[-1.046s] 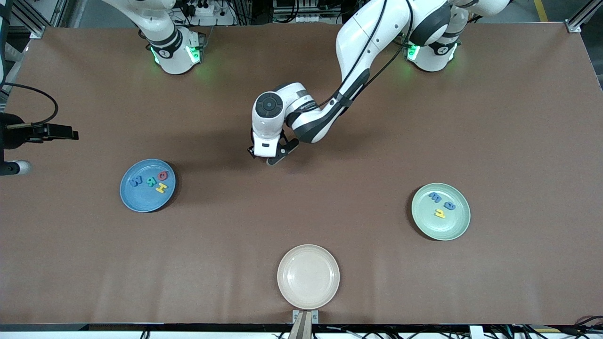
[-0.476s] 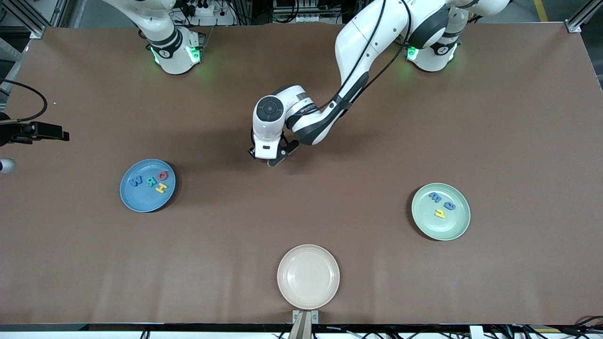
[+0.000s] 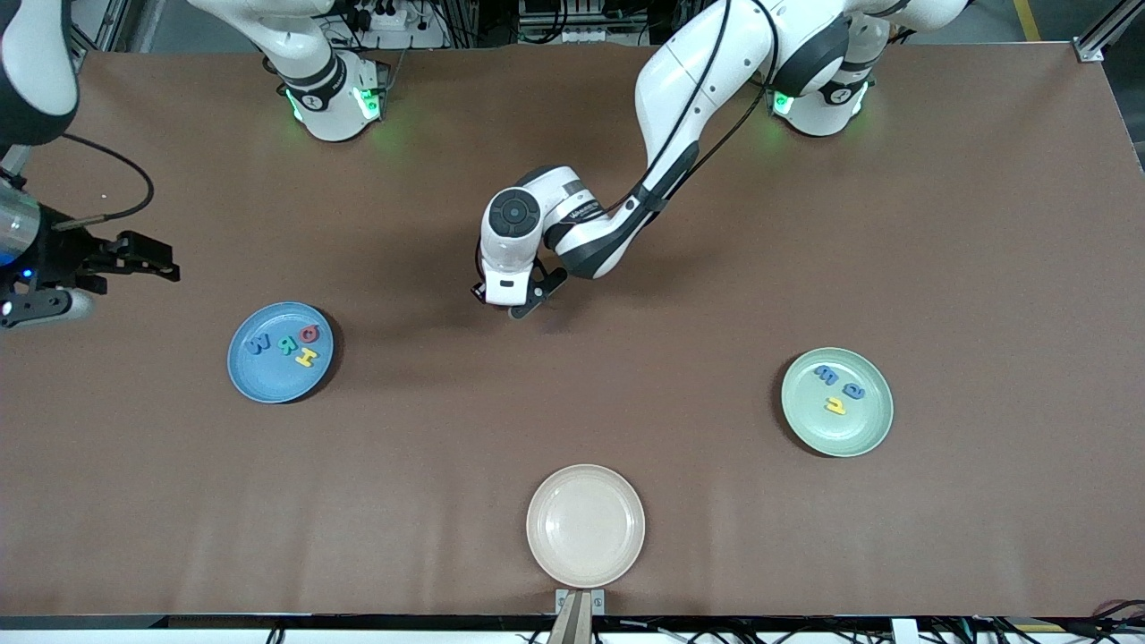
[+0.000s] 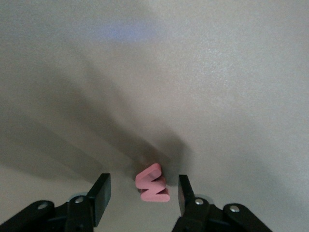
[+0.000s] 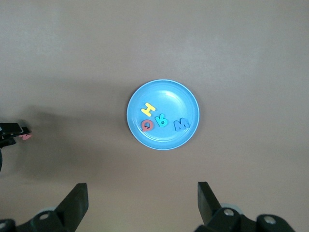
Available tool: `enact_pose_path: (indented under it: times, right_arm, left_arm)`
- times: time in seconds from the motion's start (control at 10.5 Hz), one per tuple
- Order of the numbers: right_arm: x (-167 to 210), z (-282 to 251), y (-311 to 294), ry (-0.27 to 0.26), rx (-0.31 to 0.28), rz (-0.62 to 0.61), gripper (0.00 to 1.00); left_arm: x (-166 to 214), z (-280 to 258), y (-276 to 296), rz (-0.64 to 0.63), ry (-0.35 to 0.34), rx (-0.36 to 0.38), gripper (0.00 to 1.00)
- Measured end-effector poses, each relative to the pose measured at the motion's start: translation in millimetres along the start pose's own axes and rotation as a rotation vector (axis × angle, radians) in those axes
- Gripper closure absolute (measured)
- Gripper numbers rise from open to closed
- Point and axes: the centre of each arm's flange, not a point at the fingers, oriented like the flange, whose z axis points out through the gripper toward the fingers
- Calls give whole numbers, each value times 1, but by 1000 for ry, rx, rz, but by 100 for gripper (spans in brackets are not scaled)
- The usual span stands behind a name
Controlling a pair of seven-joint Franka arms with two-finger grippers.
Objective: Sort uppercase to blue plate, lowercase to green plate
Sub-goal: 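Grasp pink W with the left gripper while the right gripper withdraws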
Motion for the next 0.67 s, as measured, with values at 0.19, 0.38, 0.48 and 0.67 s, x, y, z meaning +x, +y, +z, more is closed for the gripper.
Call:
enact_pose_path:
  times: [0.19, 0.38, 0.48, 0.67]
  right_arm:
    - [-14, -13, -6, 52, -11, -4, 0]
    - [-25, -23, 2, 75, -10, 11, 0]
    - [-27, -25, 4, 78, -10, 15, 0]
    - [-27, -23, 5, 77, -9, 18, 0]
  left_arm:
    - [1, 3, 0, -6, -6, -8, 38]
    - [1, 2, 1, -20, -21, -12, 39]
    - [1, 3, 1, -22, -23, -13, 40]
    - [2, 4, 1, -24, -25, -15, 41]
